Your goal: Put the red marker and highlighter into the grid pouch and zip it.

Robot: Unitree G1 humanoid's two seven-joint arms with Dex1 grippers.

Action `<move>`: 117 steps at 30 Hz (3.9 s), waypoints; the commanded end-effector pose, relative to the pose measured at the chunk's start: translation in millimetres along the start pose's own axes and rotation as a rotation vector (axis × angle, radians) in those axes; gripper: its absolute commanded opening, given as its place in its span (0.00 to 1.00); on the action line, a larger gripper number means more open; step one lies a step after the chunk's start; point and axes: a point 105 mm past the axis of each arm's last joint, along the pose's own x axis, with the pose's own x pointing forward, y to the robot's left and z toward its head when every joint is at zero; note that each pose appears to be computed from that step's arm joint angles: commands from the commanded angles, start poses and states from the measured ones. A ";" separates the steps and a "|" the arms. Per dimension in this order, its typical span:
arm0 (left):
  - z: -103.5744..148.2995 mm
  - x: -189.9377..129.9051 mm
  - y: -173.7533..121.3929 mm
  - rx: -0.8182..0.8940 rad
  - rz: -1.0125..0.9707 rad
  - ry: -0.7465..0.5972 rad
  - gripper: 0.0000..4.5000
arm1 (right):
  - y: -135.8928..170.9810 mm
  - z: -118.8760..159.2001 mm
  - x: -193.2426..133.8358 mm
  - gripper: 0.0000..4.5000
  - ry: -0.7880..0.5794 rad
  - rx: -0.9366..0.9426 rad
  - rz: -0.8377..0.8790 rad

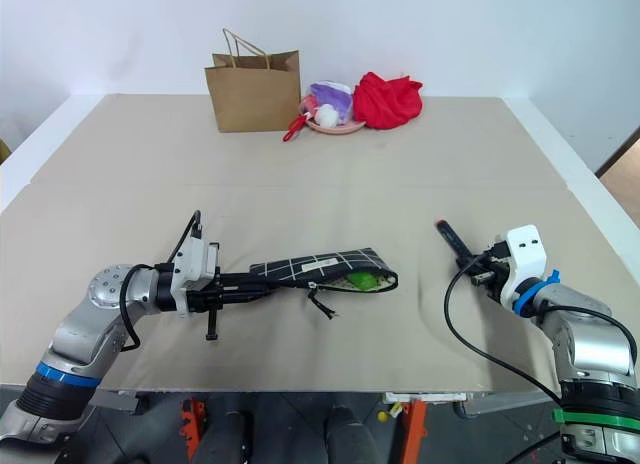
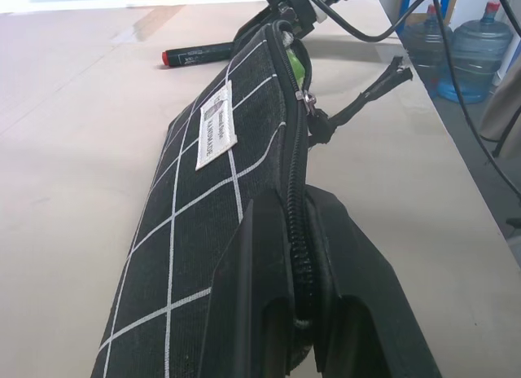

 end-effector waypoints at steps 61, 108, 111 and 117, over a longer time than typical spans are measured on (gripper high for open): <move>12.4 8.6 -1.9 0.015 -0.016 -0.062 0.00 | 137.8 60.1 -58.1 0.12 0.178 -0.147 0.937; 14.1 8.9 0.2 0.006 -0.016 -0.060 0.00 | 210.2 64.6 -61.0 0.99 -0.060 -0.239 1.213; 13.8 8.5 -0.2 0.005 -0.015 -0.058 0.00 | 215.9 63.2 -59.2 0.99 -0.051 -0.239 1.239; 14.0 9.5 -0.9 0.006 -0.014 -0.059 0.00 | 219.0 60.4 -49.6 0.94 -0.033 -0.246 1.236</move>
